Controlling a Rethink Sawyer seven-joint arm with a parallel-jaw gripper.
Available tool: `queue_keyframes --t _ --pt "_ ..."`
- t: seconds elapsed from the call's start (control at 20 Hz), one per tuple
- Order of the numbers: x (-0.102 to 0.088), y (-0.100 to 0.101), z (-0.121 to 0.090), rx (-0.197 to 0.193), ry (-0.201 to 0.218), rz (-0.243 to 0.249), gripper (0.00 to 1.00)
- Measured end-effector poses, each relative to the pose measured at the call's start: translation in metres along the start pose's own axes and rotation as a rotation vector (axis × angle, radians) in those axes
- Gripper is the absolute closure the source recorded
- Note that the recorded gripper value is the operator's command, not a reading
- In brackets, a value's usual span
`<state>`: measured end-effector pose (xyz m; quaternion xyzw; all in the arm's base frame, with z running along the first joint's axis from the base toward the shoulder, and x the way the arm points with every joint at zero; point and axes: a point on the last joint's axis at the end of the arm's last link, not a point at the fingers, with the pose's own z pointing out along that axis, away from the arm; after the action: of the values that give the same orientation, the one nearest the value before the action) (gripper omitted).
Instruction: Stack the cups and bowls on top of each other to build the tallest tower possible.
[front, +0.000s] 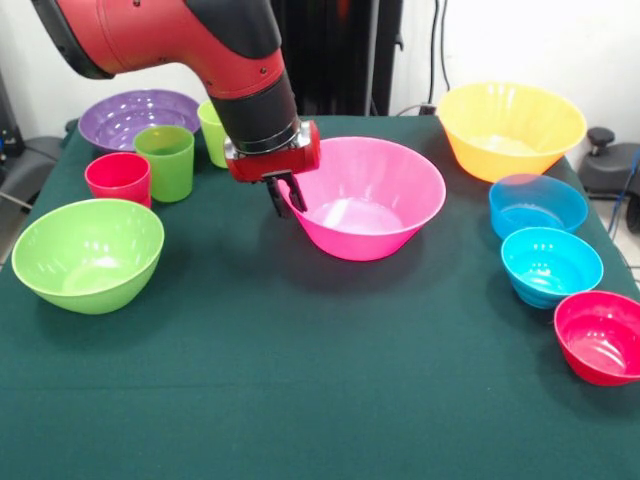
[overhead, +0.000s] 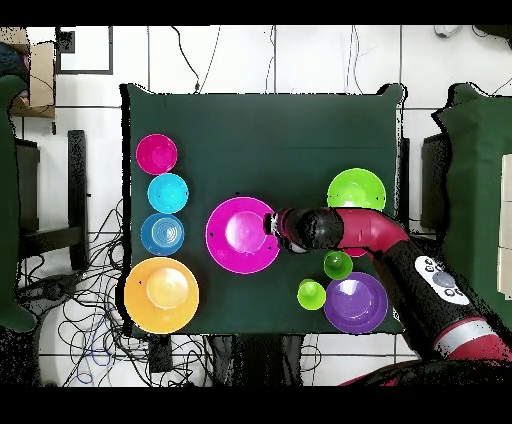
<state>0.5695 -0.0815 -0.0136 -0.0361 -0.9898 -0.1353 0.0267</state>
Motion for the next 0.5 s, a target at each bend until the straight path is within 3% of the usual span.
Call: queue_keyframes --t 0.5 --pt "-0.012 0.001 0.001 -0.016 0.021 0.001 1.0"
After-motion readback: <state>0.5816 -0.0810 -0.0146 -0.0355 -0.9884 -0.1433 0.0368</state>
